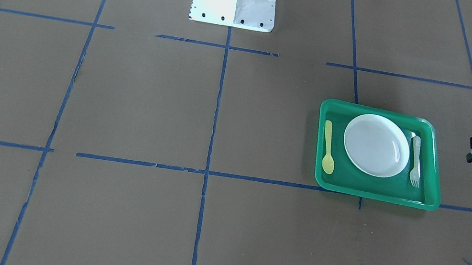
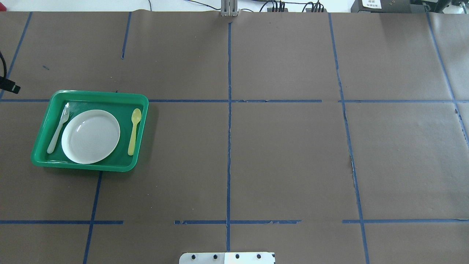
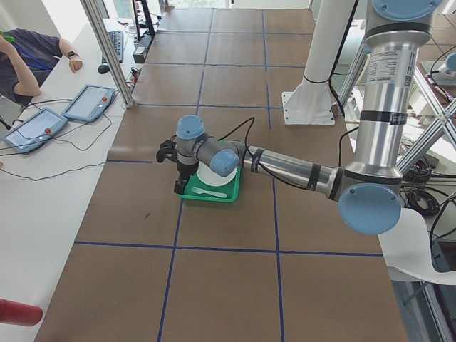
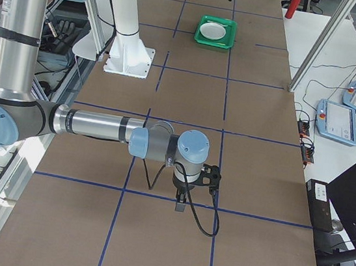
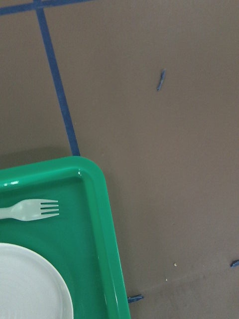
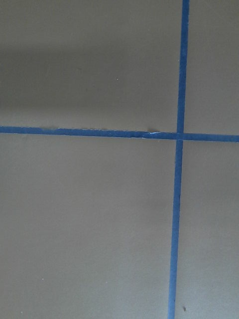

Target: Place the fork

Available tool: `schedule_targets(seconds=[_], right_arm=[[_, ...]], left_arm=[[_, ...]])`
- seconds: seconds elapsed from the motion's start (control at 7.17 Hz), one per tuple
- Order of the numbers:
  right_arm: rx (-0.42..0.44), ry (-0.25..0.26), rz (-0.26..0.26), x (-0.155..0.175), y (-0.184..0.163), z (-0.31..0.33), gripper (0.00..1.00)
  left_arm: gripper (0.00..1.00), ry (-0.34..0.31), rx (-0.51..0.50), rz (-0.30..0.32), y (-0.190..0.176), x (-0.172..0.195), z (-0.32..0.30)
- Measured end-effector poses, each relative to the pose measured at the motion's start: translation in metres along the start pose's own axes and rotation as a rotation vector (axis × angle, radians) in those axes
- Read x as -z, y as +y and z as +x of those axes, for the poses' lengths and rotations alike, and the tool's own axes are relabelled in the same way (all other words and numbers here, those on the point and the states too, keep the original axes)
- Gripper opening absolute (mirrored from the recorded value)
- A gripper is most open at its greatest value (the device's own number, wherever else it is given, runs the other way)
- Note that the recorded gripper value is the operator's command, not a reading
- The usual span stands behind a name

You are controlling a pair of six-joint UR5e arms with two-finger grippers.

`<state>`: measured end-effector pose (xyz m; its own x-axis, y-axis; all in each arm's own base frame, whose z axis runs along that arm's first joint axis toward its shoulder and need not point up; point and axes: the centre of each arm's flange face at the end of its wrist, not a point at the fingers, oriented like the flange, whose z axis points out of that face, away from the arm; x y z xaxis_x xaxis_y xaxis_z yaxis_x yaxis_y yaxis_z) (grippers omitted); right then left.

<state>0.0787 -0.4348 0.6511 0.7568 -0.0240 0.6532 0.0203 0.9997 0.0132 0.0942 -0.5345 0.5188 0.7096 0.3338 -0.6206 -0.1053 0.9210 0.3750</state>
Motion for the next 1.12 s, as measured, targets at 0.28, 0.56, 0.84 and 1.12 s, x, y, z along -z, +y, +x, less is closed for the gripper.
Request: schedule_targets(seconds=[0.28, 0.56, 0.84, 1.12], right_arm=[[0.0, 0.0, 0.0, 0.0, 0.0, 0.0, 1.0], [0.0, 0.0, 0.0, 0.0, 0.0, 0.0, 1.0], [-0.001, 0.0, 0.0, 0.0, 0.0, 0.0, 1.0], [0.0, 0.0, 0.0, 0.0, 0.0, 0.0, 1.0]], left_arm=[[1.0, -0.062, -0.126, -0.028, 0.015, 0.037, -0.073], [1.0, -0.063, -0.09, -0.127, 0.047, 0.05, -0.141], [1.0, 0.037, 0.114, -0.178, 0.075, 0.036, -0.165], [1.0, 0.073, 0.185, -0.198, 0.096, 0.025, -0.171]])
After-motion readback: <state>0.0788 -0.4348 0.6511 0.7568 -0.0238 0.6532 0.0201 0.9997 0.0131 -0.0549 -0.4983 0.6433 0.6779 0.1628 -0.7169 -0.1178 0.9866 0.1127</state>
